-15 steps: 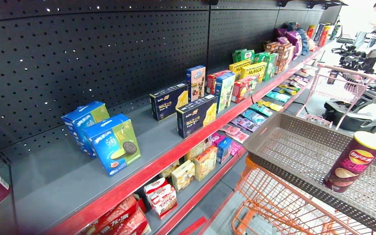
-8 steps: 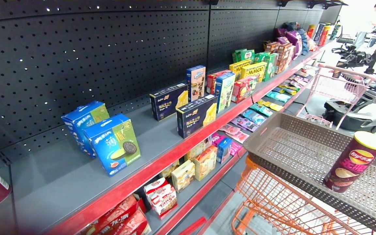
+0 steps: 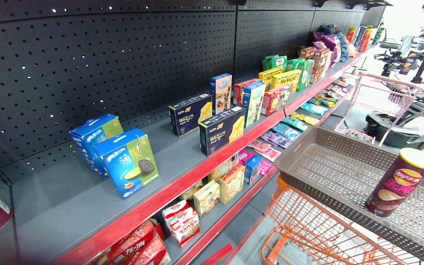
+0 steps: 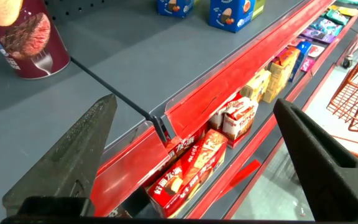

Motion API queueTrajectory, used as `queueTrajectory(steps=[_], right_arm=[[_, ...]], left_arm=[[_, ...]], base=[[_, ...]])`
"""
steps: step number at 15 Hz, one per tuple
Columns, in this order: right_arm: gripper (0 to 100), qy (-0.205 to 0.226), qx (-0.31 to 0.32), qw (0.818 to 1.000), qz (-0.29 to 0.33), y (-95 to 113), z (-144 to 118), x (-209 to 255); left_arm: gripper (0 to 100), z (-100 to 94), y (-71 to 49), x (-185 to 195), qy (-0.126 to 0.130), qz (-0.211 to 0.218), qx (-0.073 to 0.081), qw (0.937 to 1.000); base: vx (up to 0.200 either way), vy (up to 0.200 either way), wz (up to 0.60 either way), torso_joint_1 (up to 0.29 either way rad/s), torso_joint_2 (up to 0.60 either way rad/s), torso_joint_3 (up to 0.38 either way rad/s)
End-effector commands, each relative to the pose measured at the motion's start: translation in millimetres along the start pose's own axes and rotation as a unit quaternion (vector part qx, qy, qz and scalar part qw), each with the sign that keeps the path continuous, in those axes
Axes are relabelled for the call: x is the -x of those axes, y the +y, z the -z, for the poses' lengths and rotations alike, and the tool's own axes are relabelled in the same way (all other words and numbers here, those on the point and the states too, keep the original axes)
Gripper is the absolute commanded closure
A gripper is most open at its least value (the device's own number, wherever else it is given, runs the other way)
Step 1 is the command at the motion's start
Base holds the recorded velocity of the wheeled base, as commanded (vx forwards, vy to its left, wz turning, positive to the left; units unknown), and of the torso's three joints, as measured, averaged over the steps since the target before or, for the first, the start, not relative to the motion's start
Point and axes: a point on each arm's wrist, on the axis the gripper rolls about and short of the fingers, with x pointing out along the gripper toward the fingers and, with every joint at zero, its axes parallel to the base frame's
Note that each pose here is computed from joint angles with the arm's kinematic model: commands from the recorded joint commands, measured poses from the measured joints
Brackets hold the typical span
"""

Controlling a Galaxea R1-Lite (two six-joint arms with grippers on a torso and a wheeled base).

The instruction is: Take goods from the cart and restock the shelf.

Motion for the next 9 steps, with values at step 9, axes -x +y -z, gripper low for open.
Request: queueTrajectory(steps=[9], right_arm=[[0,0.048,0.018,0.999,-0.013,11,5,-73]], left_arm=[[0,0.0,0.0,0,0.000,0.000,0.000,1.0000]], base=[[0.000,0.000,0.00,0.000,0.00,0.000]])
